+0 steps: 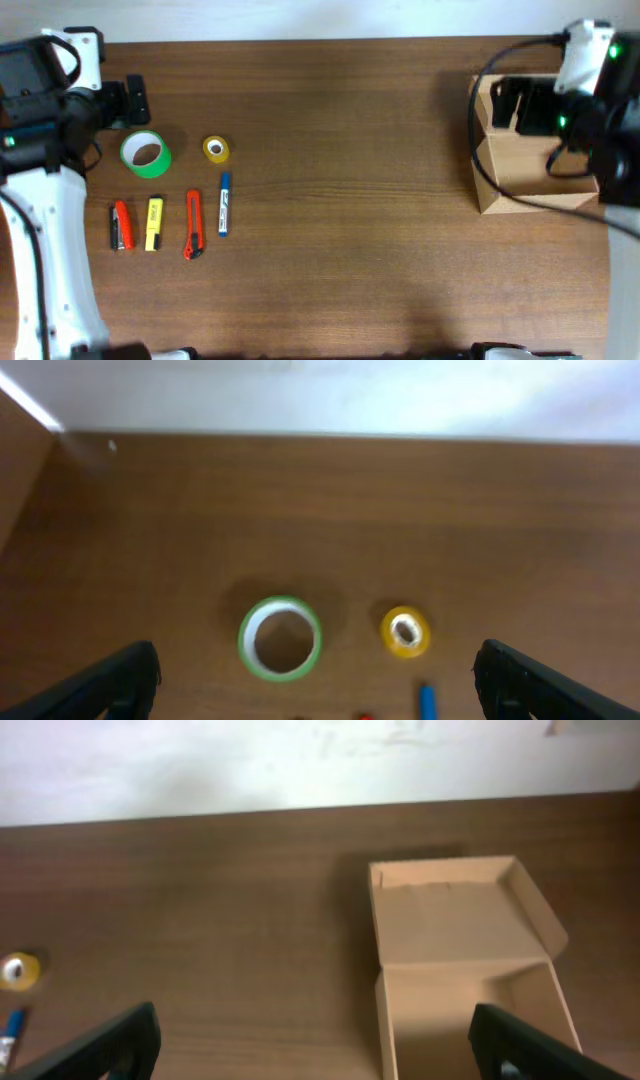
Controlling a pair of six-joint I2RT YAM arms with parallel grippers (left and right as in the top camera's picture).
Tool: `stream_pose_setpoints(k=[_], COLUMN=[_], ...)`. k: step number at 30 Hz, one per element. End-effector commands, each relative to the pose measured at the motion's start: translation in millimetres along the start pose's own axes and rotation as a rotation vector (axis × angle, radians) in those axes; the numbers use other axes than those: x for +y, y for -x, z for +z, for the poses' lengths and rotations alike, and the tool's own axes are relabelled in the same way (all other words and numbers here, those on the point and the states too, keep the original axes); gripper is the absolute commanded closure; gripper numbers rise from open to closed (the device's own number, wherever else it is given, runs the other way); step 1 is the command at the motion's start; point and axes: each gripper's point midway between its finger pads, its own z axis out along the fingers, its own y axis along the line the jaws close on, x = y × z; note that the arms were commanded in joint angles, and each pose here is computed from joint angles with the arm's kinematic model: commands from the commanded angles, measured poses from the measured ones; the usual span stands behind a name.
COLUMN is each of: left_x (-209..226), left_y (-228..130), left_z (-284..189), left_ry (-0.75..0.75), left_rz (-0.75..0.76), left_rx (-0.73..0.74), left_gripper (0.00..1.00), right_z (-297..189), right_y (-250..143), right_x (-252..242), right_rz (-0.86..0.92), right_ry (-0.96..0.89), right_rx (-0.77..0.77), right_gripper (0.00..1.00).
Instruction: Pack container
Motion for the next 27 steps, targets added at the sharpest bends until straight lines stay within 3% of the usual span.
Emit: stream_pose_setpoints(k=[1, 6, 11, 18, 27], left_x=[4, 19, 21, 32, 33], left_y=[-11, -39, -45, -49, -49], left_z=[24, 57, 70, 70, 70], left_ry=[-0.080, -0.088, -0.091, -0.032, -0.026], left_rz=[0.024, -0.025, -0.029, -0.010, -0.009], left_rx=[0.051, 0.161, 0.182, 0.200, 0.202], left_gripper=[0.01, 0.00, 0.00, 0.01, 0.00], right_z=[19, 65, 108, 156, 189], right_y=[3, -35, -80, -131, -165], right_x=[-3, -36, -65, -80, -97], right_rz=[0.031, 0.231, 0.305, 0.254, 0.191], right_ry=[0.016, -0.049, -0.095, -0.084, -0.127], right_rx=[0.043, 0.247, 0.462, 0.675, 0.788], right_gripper=[0.00, 0.18, 0.18, 0.18, 0.23])
